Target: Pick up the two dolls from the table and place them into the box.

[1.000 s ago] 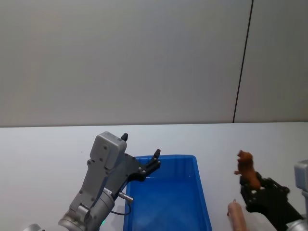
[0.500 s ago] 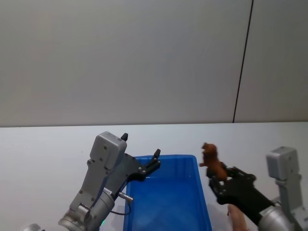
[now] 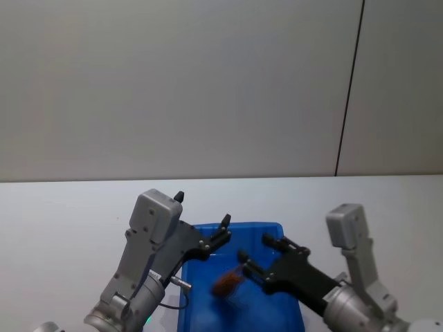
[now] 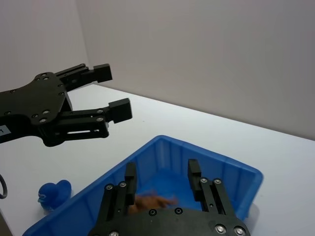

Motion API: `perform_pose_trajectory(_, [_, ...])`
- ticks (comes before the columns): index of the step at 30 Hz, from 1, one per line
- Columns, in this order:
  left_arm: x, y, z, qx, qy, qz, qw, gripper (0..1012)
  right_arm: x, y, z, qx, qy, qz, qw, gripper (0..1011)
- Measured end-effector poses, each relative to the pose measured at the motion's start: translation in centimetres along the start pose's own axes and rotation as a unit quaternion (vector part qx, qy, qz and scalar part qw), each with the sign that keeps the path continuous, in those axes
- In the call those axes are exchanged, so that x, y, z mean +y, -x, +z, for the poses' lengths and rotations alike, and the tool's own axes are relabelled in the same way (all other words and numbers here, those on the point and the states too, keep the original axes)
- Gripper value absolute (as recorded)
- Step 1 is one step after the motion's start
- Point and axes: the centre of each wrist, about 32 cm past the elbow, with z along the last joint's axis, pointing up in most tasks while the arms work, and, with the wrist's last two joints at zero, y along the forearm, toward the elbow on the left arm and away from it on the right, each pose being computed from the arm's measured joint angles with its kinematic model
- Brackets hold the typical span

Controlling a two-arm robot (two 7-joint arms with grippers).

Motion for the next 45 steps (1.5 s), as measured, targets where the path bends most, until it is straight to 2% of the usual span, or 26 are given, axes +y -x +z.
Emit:
perform_pose_trajectory(6, [0.00,0.00,0.00,0.000,0.000,0.000,1.0000,1001,1.5,0.1,-0.5,0.005,0.007,0.015,0.9999,764])
perform_pose_trajectory(7, [0.00,0.00,0.00,0.000,0.000,0.000,1.0000,1001,1.7,0.1,-0.6,0.006,0.009,0.015,0.9998,821])
perform_pose_trajectory(10, [0.00,0.00,0.00,0.000,0.000,0.000,1.0000,1001,1.9,0.2,-0.6,0.006,0.010,0.012,0.9999,872])
perform_pose_trajectory(14, [0.00,0.00,0.00,0.000,0.000,0.000,1.0000,1001,1.8,0.4,-0.8,0.005,0.015,-0.003,0.9999,998])
perform_pose_trajectory(20, [0.00,0.00,0.00,0.000,0.000,0.000,1.0000,1001,1.1,0.9,-0.8,0.004,0.015,-0.029,0.9995,1001])
perform_pose_trajectory(30, [0.00,0.00,0.00,0.000,0.000,0.000,1.0000,1001,-1.3,2.1,-0.5,-0.004,0.009,-0.090,0.9959,1001])
perform_pose_trajectory(36, [0.00,0.00,0.00,0.000,0.000,0.000,1.0000,1001,-2.9,2.8,-0.3,-0.009,0.008,-0.133,0.9911,1001])
perform_pose_trajectory(45, [0.00,0.00,0.00,0.000,0.000,0.000,1.0000,1001,-5.2,3.8,-0.2,-0.011,0.020,-0.201,0.9794,1001])
